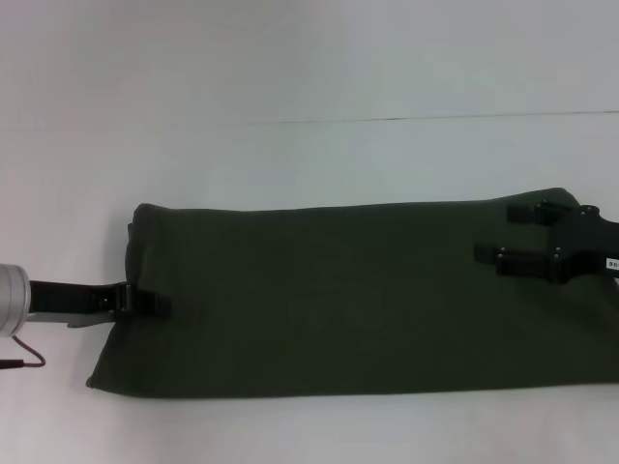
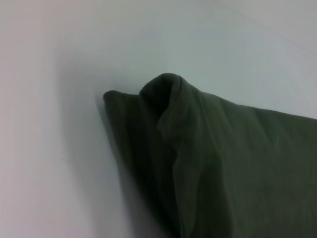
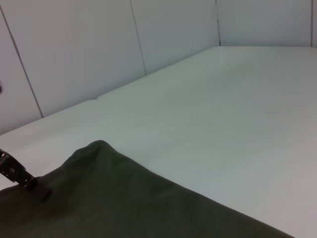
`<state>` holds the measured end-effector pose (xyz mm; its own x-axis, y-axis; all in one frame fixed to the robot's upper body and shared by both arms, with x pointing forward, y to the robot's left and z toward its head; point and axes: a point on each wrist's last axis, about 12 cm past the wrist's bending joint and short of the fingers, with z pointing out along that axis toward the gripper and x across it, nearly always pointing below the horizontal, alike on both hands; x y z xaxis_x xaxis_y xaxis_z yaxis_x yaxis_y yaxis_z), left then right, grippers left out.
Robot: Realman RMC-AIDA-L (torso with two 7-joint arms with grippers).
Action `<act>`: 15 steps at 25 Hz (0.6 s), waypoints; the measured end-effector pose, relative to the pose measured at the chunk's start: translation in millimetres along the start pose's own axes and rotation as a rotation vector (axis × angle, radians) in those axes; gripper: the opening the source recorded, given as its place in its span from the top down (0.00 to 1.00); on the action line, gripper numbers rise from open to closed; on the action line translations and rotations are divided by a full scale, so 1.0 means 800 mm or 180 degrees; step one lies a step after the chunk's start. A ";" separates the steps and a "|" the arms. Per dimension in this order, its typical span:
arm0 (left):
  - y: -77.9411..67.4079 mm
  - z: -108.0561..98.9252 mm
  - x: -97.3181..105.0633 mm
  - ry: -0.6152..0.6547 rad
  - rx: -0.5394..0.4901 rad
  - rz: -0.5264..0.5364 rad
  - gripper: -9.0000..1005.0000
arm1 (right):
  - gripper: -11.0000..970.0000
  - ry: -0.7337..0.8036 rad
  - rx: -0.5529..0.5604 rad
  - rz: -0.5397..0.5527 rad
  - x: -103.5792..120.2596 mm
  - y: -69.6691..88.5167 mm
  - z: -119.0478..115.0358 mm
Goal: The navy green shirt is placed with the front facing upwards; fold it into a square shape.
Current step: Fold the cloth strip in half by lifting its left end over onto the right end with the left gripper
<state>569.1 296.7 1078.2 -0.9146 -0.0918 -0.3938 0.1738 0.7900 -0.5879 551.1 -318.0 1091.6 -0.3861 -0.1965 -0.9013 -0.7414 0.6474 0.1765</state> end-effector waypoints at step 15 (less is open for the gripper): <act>0.003 -0.006 -0.001 -0.0039 -0.0068 0.0040 0.93 | 0.05 -0.0001 0.0018 -0.0019 -0.003 -0.002 0.001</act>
<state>568.7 301.7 1080.5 -0.9078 -0.0891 -0.4098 0.1775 0.8038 -0.5678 553.7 -317.7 1093.0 -0.3815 -0.2001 -0.9024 -0.7406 0.6504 0.1689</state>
